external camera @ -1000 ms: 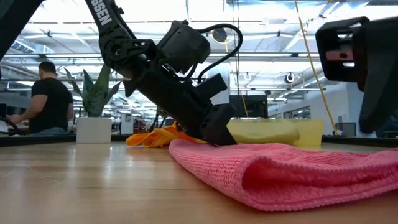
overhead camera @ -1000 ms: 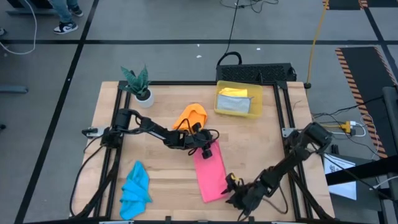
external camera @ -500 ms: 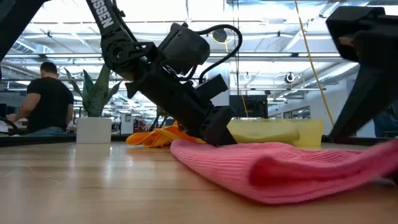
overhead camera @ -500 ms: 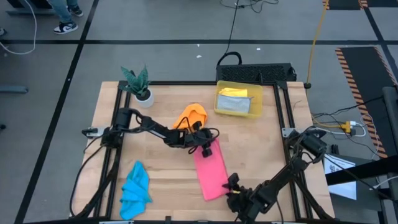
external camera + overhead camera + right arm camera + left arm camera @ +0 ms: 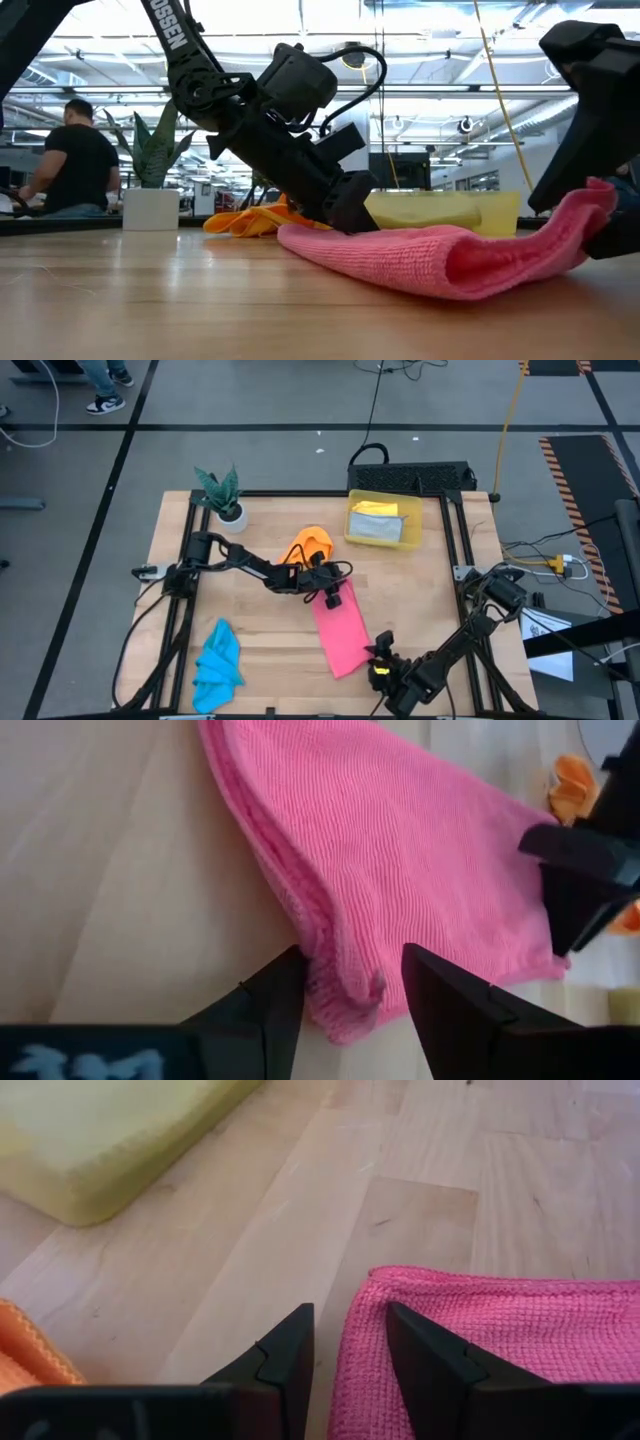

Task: Fold microfiber towels
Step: Fold the pink kitchen towel

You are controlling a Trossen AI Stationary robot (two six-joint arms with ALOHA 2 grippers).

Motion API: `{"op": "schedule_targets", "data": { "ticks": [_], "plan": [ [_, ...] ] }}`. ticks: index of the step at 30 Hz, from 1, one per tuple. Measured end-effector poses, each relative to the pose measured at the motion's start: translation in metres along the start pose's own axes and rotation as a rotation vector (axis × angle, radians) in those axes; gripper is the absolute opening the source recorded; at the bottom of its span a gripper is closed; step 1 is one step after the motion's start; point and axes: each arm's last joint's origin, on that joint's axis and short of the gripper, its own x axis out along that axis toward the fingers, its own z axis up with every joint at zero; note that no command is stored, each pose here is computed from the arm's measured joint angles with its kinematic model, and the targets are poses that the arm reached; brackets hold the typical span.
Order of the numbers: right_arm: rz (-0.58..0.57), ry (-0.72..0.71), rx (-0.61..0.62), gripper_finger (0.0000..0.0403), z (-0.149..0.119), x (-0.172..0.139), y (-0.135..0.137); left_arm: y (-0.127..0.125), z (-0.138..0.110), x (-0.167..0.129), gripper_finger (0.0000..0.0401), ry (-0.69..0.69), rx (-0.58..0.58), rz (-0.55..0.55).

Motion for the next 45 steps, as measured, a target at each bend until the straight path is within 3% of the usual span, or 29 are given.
{"op": "schedule_targets", "data": {
  "ticks": [15, 29, 36, 45],
  "plan": [
    [-0.010, -0.031, 0.085, 0.0135, 0.002, -0.021, -0.010, -0.012, -0.003, -0.004, 0.0131, 0.017, -0.003, -0.023],
    [-0.009, -0.060, 0.054, 0.0134, 0.006, -0.025, -0.015, -0.021, -0.005, -0.007, 0.0131, 0.026, 0.005, -0.037],
    [0.173, -0.126, -0.065, 0.0134, -0.006, -0.011, 0.000, -0.021, -0.005, -0.007, 0.0131, 0.027, 0.005, -0.037],
    [0.165, -0.193, -0.250, 0.0134, -0.028, -0.006, 0.009, -0.021, -0.005, -0.007, 0.0131, 0.028, 0.006, -0.036]
  ]
}}
